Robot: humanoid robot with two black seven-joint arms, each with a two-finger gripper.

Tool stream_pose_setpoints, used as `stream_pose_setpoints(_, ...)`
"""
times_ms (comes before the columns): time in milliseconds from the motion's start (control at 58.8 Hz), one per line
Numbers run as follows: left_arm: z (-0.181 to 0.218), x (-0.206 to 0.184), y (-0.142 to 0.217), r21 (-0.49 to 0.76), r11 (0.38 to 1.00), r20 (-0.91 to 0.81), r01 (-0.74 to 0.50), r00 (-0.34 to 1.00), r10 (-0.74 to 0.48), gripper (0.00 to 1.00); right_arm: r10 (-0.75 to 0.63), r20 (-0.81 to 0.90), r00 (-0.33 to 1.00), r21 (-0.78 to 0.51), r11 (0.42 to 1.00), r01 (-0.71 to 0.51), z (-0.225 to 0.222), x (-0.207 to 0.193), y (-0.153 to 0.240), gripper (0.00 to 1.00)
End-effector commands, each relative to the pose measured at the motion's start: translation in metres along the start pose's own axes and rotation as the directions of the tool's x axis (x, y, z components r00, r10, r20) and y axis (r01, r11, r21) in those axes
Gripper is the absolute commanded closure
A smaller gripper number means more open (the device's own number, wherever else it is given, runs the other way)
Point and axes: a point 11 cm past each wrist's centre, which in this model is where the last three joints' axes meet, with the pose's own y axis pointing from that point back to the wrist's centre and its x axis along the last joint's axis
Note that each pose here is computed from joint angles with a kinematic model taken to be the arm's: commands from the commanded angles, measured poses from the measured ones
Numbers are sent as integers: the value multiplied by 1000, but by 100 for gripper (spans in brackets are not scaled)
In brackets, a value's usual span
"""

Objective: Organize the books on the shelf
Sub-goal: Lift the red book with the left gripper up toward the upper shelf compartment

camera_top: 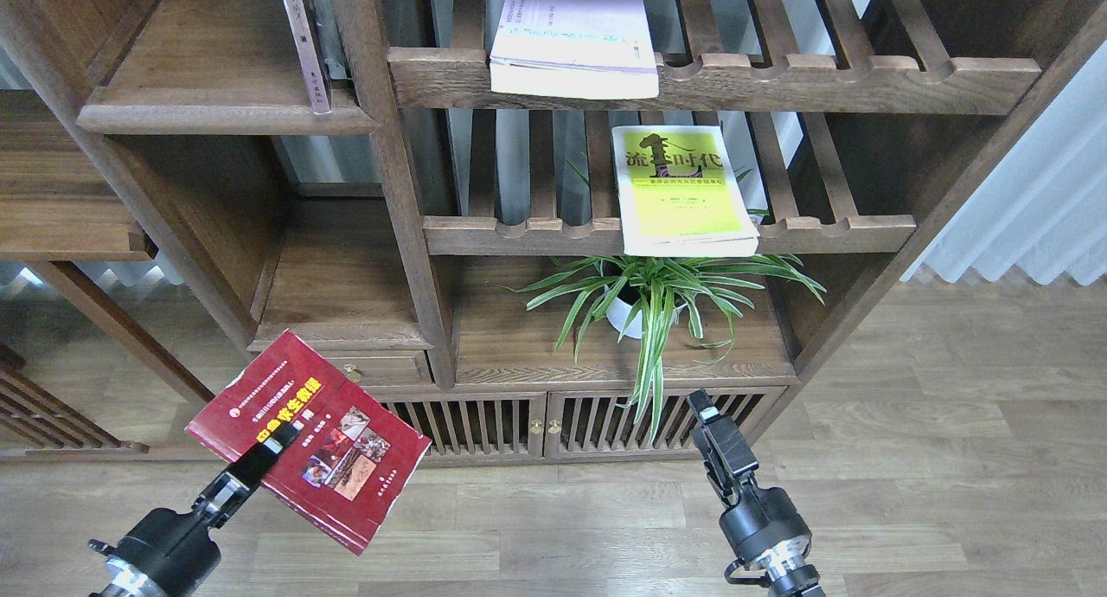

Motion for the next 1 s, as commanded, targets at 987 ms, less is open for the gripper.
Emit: stream_pose_setpoints(987, 19, 9, 15, -106, 994, -53, -19, 999, 13, 95, -11, 35, 999, 7, 1000, 11, 11, -5, -4, 2)
